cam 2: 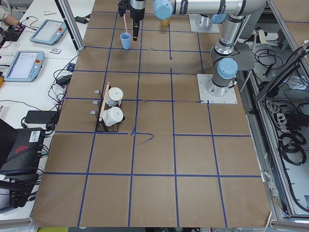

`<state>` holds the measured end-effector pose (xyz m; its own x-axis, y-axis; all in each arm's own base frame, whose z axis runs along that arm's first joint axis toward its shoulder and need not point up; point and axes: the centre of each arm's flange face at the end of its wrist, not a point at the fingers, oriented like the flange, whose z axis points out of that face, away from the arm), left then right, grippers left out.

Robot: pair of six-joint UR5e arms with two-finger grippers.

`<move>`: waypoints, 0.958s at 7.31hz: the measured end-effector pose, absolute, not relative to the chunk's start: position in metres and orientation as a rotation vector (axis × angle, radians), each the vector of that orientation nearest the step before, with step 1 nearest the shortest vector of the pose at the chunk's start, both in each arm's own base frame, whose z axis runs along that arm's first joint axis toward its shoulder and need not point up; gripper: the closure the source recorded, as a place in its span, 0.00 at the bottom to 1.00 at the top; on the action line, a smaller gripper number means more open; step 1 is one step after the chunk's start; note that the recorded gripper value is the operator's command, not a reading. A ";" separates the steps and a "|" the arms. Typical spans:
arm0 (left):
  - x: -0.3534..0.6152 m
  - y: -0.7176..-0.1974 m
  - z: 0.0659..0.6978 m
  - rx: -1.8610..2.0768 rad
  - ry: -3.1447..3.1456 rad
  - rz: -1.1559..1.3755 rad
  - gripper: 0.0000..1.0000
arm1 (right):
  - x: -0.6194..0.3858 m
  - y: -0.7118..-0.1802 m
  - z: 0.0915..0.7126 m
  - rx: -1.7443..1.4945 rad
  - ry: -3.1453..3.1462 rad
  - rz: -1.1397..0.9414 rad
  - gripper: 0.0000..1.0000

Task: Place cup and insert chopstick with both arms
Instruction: 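Move the pink chopstick over the blue cup with the right gripper, then lower the chopstick into the blue cup and open the right gripper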

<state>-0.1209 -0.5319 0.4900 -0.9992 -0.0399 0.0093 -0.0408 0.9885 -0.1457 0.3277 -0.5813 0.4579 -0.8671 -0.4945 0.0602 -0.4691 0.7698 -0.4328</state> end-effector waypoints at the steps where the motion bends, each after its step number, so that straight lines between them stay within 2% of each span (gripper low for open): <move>1: -0.121 -0.532 0.490 0.063 -3.126 0.229 0.00 | 0.328 -0.582 0.455 -0.768 2.902 -0.678 0.66; 2: -0.121 -0.532 0.490 0.063 -3.126 0.229 0.00 | 0.329 -0.584 0.450 -0.757 2.905 -0.668 0.06; 3: -0.121 -0.532 0.490 0.063 -3.126 0.228 0.00 | 0.330 -0.586 0.448 -0.748 2.904 -0.678 0.00; 7: -0.122 -0.530 0.483 0.062 -3.128 0.210 0.00 | 0.317 -0.577 0.482 -0.647 2.911 -0.742 0.00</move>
